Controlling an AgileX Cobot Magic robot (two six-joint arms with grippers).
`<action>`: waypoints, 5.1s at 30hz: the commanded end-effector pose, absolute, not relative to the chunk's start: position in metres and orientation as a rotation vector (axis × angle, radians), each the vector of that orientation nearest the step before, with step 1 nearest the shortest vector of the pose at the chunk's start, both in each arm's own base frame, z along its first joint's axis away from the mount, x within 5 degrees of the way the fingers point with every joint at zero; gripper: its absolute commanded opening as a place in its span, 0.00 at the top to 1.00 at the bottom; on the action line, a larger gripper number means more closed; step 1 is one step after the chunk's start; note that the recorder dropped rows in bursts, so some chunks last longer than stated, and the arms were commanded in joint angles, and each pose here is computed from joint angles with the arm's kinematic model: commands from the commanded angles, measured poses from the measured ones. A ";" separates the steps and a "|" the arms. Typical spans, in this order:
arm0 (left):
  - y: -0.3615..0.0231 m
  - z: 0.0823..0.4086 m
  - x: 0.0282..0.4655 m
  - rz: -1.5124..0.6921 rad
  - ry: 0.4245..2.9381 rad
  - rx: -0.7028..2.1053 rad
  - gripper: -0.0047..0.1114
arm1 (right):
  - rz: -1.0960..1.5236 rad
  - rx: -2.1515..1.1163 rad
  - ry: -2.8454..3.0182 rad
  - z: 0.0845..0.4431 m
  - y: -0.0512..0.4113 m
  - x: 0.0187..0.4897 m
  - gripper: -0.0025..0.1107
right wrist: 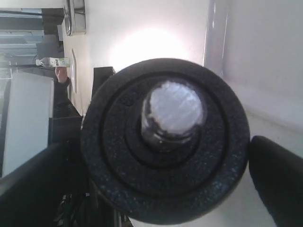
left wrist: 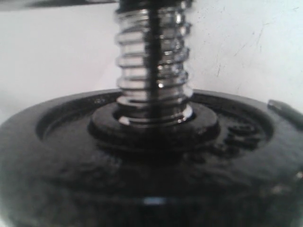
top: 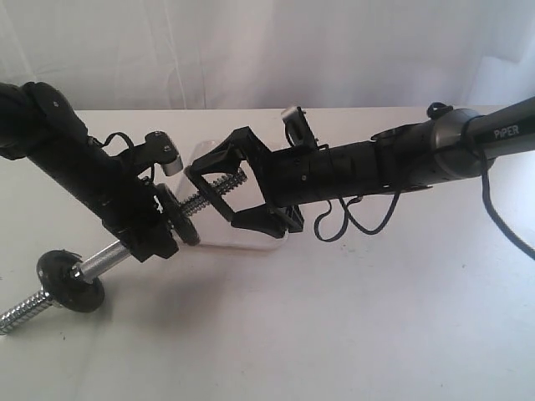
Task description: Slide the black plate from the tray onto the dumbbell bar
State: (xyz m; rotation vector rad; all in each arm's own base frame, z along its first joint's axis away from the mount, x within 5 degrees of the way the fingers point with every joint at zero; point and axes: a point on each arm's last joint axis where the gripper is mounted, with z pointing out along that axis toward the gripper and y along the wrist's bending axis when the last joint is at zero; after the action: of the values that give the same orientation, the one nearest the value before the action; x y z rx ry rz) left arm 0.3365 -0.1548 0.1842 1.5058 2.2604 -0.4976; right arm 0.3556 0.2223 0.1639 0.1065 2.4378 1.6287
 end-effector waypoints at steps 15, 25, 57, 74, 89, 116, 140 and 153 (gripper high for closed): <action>-0.162 0.204 0.335 -0.572 2.217 1.416 0.96 | 1.744 0.070 2.360 0.184 0.224 0.355 0.13; -0.163 0.204 0.336 -0.584 2.217 1.401 0.96 | 1.698 -0.039 2.441 0.179 0.208 0.354 0.13; -0.164 0.205 0.328 -0.626 2.146 1.553 0.96 | 1.500 -0.117 2.554 0.168 0.126 0.372 0.44; -0.165 0.204 0.327 -0.647 2.121 1.579 0.96 | 1.070 -0.302 2.636 0.149 0.089 0.380 0.98; -0.179 0.189 0.325 -0.670 2.094 1.646 0.96 | 1.021 -0.311 2.640 0.147 0.087 0.382 0.98; -0.180 0.185 0.328 -0.658 2.098 1.619 0.52 | 0.989 -0.332 2.643 0.146 0.086 0.382 0.98; -0.160 0.239 0.327 -0.406 2.323 1.205 0.96 | 0.613 -0.344 2.706 0.188 0.066 0.388 0.98; -0.124 0.265 0.340 -0.205 2.699 0.767 0.96 | 0.421 -0.318 2.788 0.227 0.054 0.381 0.98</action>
State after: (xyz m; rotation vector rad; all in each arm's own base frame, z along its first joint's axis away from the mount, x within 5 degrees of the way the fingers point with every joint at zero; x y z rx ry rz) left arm 0.3410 -0.1381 0.2572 0.8884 2.6060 -0.2260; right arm 0.3835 0.0605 0.2193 -0.3177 2.7311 0.4907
